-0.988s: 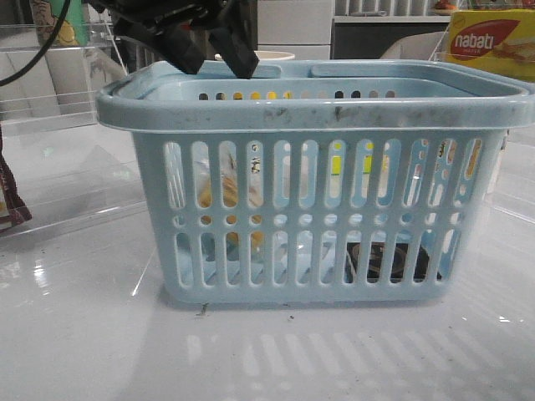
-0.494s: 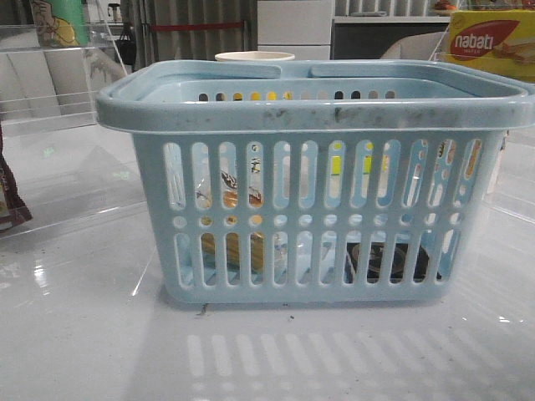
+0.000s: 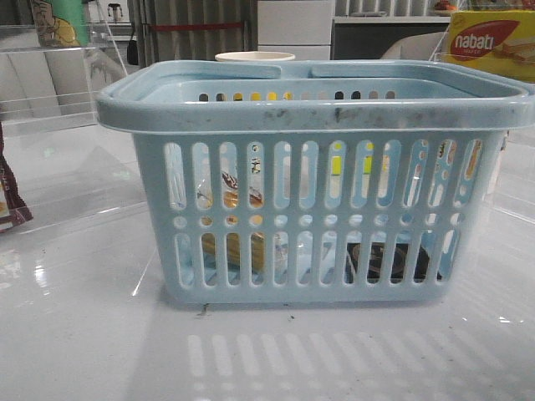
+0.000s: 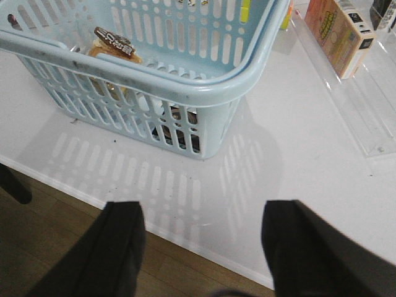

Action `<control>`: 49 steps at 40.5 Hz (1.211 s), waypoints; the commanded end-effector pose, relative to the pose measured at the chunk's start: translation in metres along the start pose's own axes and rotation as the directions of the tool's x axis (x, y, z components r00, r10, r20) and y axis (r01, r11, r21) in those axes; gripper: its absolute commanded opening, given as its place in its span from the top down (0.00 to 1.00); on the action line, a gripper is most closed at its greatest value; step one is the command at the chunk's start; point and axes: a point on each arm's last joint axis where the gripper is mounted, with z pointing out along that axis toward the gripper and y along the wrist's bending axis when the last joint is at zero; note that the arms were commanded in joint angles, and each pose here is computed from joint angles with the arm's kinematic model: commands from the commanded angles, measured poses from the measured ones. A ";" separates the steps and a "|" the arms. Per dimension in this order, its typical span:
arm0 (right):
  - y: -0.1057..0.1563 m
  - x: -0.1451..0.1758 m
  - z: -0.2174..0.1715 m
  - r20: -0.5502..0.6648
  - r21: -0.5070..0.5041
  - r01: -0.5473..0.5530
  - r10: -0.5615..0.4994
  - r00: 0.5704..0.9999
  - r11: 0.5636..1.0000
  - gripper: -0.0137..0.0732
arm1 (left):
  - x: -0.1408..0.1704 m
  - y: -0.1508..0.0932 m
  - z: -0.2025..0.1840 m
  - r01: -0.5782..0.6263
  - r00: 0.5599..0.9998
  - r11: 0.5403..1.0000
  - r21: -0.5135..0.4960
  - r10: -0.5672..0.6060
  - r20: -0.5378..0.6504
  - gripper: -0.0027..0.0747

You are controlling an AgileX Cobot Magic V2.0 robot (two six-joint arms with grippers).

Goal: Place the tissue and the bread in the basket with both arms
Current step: 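Open the left gripper to release the bread and withdraw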

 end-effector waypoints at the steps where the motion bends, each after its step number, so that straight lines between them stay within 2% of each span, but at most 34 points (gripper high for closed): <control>1: 0.000 -0.012 -0.004 0.079 0.007 0.018 -0.019 0.997 1.000 0.35 | 0.001 -0.001 -0.011 0.003 0.994 1.000 -0.007 -0.002 0.106 0.38; 8: 0.000 -0.012 -0.004 0.079 0.007 0.018 -0.019 0.997 1.000 0.52 | 0.015 -0.003 -0.011 0.004 0.995 1.000 -0.006 -0.003 0.097 0.48; 21: 0.000 -0.010 -0.004 0.057 0.009 0.018 -0.019 0.998 1.000 0.81 | 0.018 -0.003 -0.008 0.004 0.996 1.000 -0.007 -0.004 0.094 0.79; 24: 0.000 -0.010 -0.004 0.057 0.009 0.018 -0.019 0.998 1.000 0.82 | 0.018 -0.003 -0.008 0.004 0.996 1.000 -0.007 -0.004 0.094 0.85; 49: 0.000 -0.010 -0.004 0.058 0.009 0.018 -0.019 0.998 1.000 0.82 | 0.019 -0.003 -0.008 0.004 0.996 1.000 -0.006 -0.004 0.090 0.85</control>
